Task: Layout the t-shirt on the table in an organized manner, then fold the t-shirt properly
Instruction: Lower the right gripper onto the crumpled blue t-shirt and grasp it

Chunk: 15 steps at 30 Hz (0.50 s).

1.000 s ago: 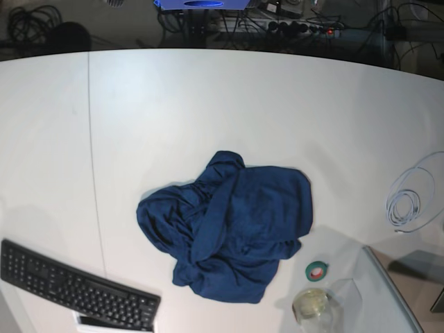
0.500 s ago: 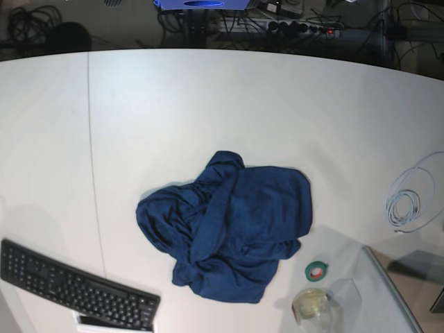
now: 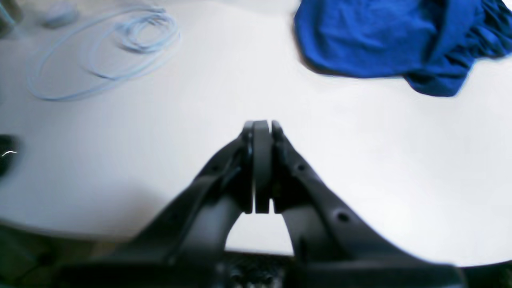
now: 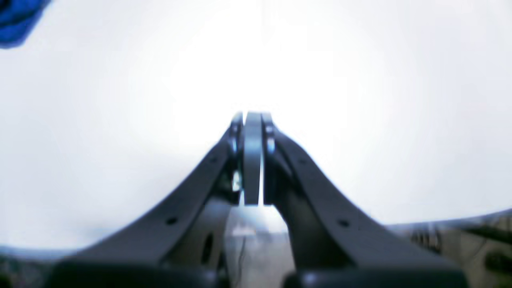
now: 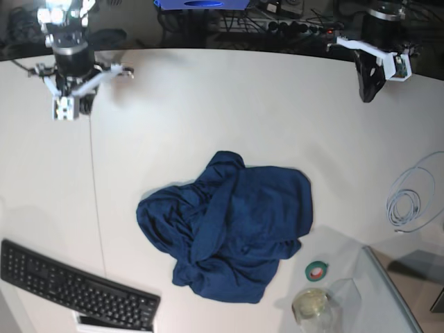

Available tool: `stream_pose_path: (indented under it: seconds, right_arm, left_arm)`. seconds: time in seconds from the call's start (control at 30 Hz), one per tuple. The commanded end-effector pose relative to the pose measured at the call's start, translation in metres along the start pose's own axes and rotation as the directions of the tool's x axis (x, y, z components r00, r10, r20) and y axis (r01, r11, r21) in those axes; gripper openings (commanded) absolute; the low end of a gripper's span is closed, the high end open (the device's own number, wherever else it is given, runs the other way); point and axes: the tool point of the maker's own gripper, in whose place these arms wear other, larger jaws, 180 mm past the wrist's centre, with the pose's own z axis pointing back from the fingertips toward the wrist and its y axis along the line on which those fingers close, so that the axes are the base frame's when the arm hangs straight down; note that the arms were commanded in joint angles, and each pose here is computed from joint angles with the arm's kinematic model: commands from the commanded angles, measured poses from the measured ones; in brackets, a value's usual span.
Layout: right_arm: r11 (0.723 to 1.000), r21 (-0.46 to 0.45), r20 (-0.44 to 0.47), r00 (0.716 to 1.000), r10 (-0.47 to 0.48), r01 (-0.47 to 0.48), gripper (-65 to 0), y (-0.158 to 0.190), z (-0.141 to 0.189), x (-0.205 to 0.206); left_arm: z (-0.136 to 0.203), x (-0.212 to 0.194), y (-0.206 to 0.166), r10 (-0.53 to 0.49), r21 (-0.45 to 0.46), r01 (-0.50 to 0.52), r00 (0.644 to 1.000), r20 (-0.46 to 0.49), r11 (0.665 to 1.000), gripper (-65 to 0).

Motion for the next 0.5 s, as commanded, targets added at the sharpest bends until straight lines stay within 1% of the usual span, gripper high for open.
stream_pose_path:
  seconds: [0.0,0.1,0.13,0.17,0.23,0.33,0.37,0.4,0.43,0.47]
  right_arm:
    - [1.0,0.025,0.07,0.998,-0.001,-0.001,-64.1,0.01,-0.008,0.034]
    - [0.996,0.089,0.061,0.998,0.01,-0.015,-63.5,0.037,-0.032,0.083]
    - [0.993,0.114,0.076,0.997,0.021,-0.03,-61.2,0.049,-0.038,0.104]
    - [0.99,0.133,0.083,0.996,0.035,-0.045,-57.9,0.058,-0.043,0.12]
    - [0.986,0.154,0.07,0.996,0.055,-0.065,-46.2,0.072,-0.058,0.138]
    - [0.981,0.17,0.019,0.996,0.09,-0.092,-25.4,0.084,-0.086,0.14]
    - [0.977,0.18,0.011,0.994,0.109,-0.11,-18.9,0.091,-0.094,0.139]
    - [0.974,0.189,0.016,0.992,0.128,-0.129,-14.7,0.096,-0.102,0.141]
    - [0.97,0.195,0.028,0.989,0.142,-0.145,-12.9,0.102,-0.108,0.144]
    - [0.967,0.201,0.045,0.987,0.152,-0.158,-12.8,0.107,-0.115,0.148]
  left_arm:
    - [-0.01,0.018,0.0,-0.002,0.002,0.002,0.999,0.039,1.0,-65.0]
    - [-0.039,0.024,-0.002,0.023,0.012,-0.023,0.999,-0.037,1.0,-65.0]
    - [-0.048,0.028,-0.004,0.041,0.018,-0.04,0.998,-0.048,0.999,-65.0]
    - [-0.054,0.031,-0.001,0.054,0.032,-0.053,0.997,-0.059,0.998,-65.0]
    - [-0.063,0.038,0.012,0.085,0.079,-0.079,0.994,-0.069,0.994,-65.0]
    - [-0.068,0.046,0.031,0.135,0.147,-0.124,0.989,-0.068,0.981,-42.0]
    - [-0.068,0.047,0.038,0.143,0.167,-0.13,0.987,-0.072,0.977,-35.4]
    - [-0.068,0.048,0.042,0.147,0.179,-0.132,0.987,-0.072,0.975,-30.3]
    - [-0.067,0.048,0.045,0.148,0.187,-0.132,0.986,-0.074,0.973,-27.8]
    - [-0.067,0.048,0.046,0.148,0.19,-0.132,0.986,-0.073,0.973,-27.0]
